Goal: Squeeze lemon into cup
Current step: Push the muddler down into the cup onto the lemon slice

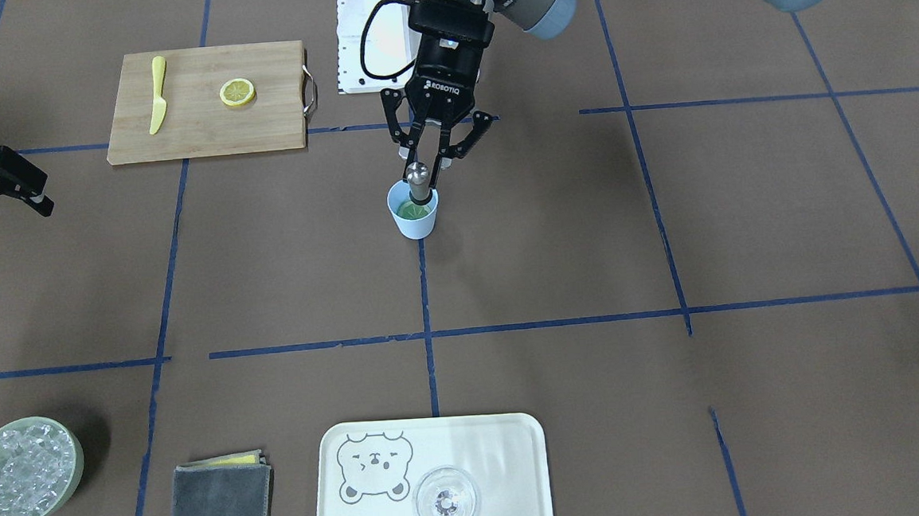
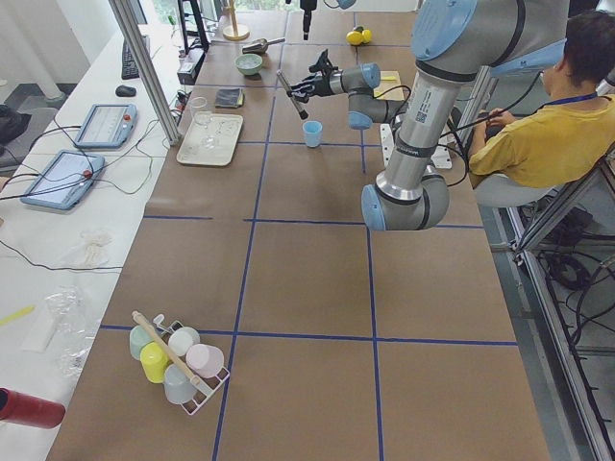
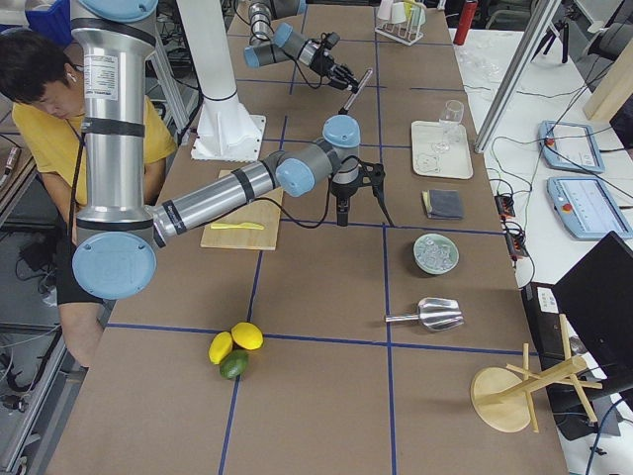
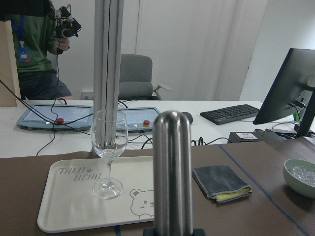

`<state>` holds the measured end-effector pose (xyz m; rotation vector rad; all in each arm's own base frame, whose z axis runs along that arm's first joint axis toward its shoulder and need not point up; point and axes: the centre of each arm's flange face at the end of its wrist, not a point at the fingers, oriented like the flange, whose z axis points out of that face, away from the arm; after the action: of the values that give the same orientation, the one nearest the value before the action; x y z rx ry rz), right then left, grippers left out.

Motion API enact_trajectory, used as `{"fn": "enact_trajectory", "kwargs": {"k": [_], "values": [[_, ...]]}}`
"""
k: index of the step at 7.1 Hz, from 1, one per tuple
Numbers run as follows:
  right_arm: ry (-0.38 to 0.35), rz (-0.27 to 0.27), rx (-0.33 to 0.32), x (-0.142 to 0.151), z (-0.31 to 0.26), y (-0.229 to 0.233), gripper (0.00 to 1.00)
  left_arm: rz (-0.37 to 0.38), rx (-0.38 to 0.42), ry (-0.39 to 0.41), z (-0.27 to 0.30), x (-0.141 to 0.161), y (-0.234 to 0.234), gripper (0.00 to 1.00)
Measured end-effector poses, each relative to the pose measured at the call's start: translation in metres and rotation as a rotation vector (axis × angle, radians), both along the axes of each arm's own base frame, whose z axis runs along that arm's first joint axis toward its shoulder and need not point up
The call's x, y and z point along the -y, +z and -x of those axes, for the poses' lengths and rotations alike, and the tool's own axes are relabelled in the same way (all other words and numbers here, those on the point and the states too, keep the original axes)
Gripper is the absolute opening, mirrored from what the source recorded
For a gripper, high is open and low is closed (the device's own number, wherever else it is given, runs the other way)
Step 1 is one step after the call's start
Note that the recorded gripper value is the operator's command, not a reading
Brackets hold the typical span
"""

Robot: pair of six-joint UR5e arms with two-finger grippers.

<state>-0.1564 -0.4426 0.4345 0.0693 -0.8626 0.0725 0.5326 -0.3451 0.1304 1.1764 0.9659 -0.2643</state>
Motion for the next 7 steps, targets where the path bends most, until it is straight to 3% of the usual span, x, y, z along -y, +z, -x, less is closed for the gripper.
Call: {"fn": "enact_trajectory", "kwargs": {"k": [7], "values": [[0.000,0.001,0.000,0.000,-0.001,0.001,1.00,0.014,0.053,0.002,-0.074,-0.028,0.041,0.00]]}}
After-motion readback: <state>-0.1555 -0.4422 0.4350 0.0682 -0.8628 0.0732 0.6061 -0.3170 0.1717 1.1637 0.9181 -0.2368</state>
